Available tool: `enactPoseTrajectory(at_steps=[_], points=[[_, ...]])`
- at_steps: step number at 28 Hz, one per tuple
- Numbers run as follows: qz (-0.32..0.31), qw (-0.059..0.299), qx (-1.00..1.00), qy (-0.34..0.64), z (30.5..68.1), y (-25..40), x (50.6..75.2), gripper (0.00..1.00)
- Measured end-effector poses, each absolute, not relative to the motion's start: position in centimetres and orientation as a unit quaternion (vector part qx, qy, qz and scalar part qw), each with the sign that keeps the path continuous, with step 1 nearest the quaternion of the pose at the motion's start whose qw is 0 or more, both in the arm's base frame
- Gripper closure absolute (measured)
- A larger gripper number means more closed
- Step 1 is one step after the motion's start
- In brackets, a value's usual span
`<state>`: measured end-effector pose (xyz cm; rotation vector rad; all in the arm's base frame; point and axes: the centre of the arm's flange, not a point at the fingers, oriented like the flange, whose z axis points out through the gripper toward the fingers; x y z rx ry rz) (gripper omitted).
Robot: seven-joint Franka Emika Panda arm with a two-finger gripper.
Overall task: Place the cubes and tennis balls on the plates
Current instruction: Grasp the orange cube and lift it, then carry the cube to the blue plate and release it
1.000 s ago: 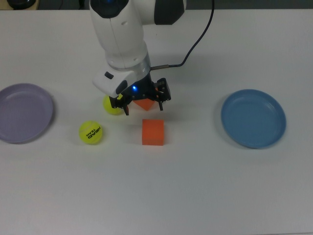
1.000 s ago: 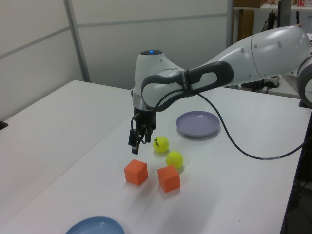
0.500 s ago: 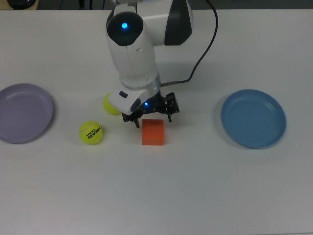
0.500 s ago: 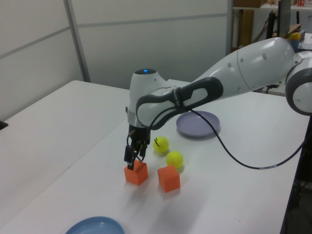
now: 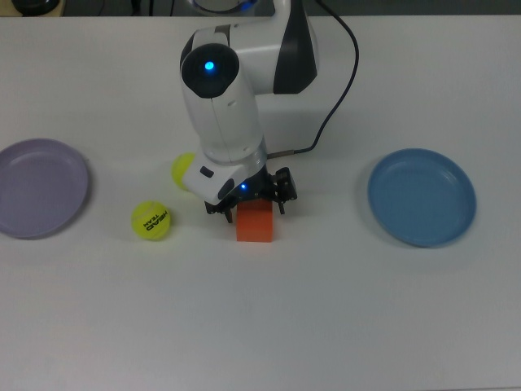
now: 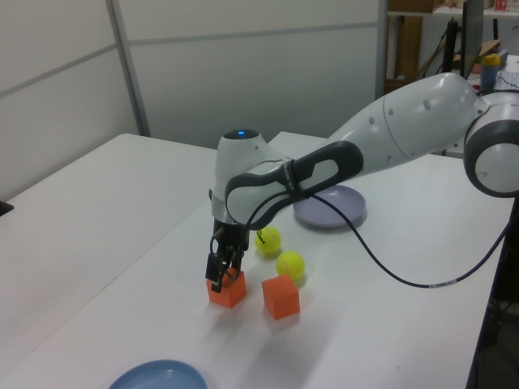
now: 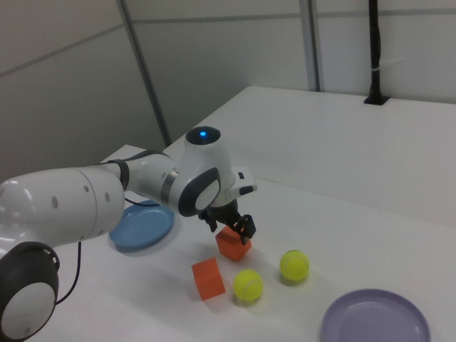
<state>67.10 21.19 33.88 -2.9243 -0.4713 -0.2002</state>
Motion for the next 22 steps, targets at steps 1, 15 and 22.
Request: enactPoseTrajectory(at_steps=[1,15,22], points=[[-0.067,0.086,-0.981,-0.158,33.6,21.2,67.1,0.00],[-0.066,0.081,-0.985,-0.138,33.1,22.2,67.3,0.33],[-0.094,0.099,-0.977,-0.165,37.6,27.3,65.5,0.33]])
